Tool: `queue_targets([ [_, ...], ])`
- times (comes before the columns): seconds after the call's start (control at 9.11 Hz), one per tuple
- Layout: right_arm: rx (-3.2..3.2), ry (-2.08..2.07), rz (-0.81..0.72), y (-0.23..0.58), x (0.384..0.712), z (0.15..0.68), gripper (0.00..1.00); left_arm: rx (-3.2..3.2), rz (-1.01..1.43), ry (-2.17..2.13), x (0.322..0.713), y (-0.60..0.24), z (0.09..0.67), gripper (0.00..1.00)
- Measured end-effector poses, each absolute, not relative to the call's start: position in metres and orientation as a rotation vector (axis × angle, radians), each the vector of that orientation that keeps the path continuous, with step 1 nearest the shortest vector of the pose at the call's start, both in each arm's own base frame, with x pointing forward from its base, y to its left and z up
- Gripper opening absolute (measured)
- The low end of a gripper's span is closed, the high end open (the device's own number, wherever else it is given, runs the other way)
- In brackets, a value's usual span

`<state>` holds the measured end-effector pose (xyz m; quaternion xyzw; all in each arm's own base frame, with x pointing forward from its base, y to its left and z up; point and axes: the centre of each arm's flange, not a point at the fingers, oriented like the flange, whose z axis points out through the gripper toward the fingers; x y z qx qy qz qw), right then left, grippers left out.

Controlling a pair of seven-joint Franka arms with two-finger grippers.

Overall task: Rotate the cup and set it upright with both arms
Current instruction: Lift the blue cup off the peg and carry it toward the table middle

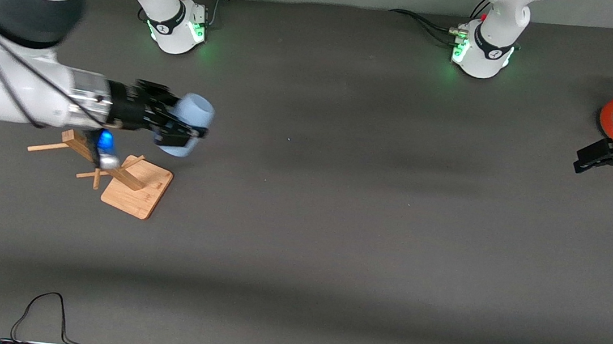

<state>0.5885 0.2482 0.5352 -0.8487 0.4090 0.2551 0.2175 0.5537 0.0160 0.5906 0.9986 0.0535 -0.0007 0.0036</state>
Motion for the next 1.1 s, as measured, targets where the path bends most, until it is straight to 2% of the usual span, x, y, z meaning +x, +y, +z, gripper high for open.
queue_targets([
  [0.44, -2.449, 0.980, 0.534, 0.377, 0.616, 0.472, 0.77, 3.128, -0.008, 0.168, 0.554, 0.016, 0.589, 1.00],
  [0.66, -2.555, 0.783, 0.359, 0.424, 0.627, 0.432, 0.77, 3.128, -0.018, 0.172, 0.554, 0.017, 0.586, 1.00],
  [0.88, -2.732, 0.444, 0.125, 0.475, 0.615, 0.381, 0.77, 3.126, -0.038, 0.173, 0.556, 0.018, 0.579, 1.00],
  [1.1, -2.900, -0.006, -0.086, 0.526, 0.584, 0.339, 0.77, 3.124, -0.046, 0.181, 0.557, 0.022, 0.576, 1.00],
])
